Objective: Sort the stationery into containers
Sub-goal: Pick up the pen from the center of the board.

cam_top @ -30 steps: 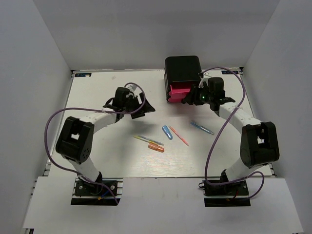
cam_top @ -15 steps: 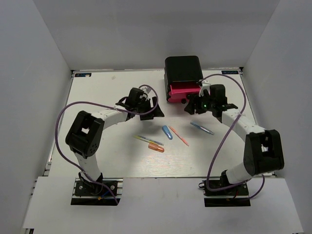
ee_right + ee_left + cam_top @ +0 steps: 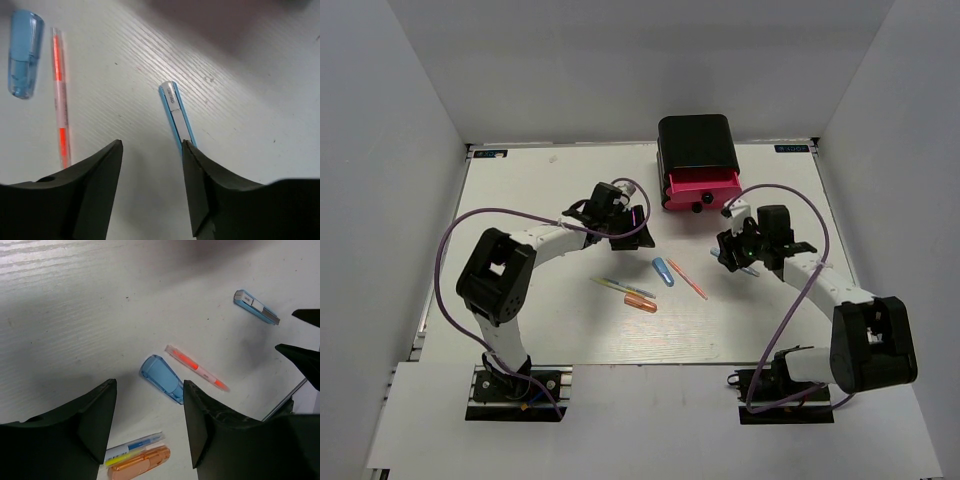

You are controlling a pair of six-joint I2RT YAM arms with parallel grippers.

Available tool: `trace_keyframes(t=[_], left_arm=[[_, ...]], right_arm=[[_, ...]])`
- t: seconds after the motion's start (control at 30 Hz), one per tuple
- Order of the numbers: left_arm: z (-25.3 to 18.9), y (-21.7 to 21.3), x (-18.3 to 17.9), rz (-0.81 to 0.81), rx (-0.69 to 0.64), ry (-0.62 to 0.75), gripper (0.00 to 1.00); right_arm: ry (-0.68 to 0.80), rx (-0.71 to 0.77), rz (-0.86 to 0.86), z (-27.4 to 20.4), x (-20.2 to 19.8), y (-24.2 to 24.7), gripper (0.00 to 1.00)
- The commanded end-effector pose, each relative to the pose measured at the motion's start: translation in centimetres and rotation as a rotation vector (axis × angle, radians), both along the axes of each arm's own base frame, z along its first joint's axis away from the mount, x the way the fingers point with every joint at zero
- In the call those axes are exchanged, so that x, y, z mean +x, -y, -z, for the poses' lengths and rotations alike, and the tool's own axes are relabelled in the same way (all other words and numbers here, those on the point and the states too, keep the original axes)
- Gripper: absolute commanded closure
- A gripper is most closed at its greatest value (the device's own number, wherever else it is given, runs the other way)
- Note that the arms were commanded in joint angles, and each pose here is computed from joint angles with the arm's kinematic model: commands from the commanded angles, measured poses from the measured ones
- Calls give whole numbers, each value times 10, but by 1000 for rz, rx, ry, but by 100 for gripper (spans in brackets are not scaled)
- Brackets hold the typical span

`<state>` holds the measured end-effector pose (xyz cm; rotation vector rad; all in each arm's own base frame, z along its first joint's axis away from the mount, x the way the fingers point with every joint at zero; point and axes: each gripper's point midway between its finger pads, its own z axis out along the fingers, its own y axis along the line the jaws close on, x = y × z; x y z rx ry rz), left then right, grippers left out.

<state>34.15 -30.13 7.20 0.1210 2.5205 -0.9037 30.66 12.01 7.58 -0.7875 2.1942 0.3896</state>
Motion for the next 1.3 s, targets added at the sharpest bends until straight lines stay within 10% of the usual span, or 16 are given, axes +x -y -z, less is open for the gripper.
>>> trace_keyframes(t=[0.0, 0.43, 0.8, 1.27], left_arm=[[-15, 3, 4, 5, 16, 32, 34], [-27, -3, 2, -15, 34, 43, 19], [-36, 0, 3, -19, 28, 51, 19], [-42, -1, 2, -101, 85, -39, 19]], right_arm=[[35, -105, -23, 8, 10, 16, 40], [-103, -177, -49, 48, 21, 28, 35], [-220, -161, -147, 64, -15, 29, 83], [226, 154, -759, -112, -32, -52, 96]])
